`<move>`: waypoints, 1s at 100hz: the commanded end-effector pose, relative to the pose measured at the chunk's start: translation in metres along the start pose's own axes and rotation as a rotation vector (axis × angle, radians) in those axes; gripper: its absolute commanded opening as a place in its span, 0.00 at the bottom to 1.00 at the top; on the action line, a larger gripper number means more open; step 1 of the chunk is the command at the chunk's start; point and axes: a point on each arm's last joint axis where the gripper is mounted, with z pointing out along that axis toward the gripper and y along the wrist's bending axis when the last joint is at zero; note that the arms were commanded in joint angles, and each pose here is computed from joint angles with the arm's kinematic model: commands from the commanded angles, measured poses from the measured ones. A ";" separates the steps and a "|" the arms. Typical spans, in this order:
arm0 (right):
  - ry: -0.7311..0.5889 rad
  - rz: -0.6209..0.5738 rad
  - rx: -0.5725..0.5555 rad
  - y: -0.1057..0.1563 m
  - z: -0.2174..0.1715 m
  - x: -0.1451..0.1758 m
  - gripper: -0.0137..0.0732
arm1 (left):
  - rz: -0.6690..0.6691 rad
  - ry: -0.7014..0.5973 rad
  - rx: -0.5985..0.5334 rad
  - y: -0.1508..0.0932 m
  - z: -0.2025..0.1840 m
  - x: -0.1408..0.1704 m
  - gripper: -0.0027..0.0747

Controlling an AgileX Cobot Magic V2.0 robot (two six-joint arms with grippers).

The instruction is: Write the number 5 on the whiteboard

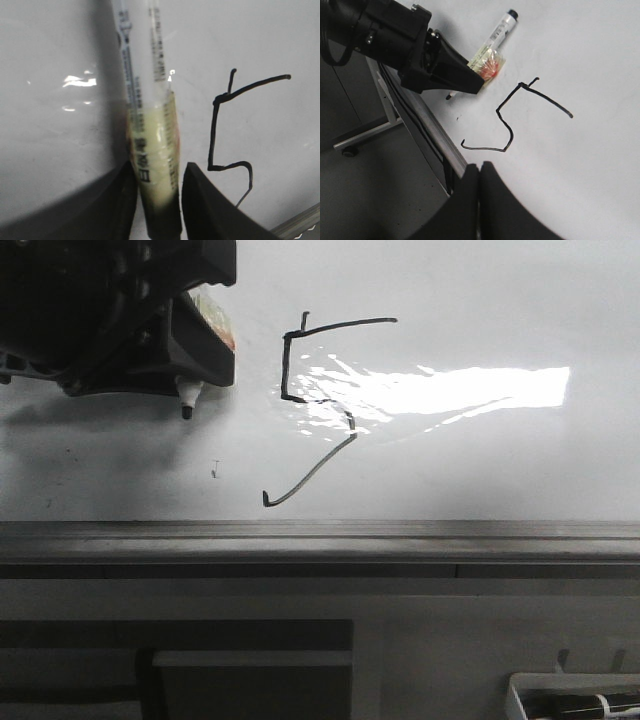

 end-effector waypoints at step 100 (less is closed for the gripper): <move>-0.388 -0.142 0.302 0.014 -0.083 0.001 0.09 | 0.207 -0.396 0.199 -0.020 -0.131 -0.042 0.47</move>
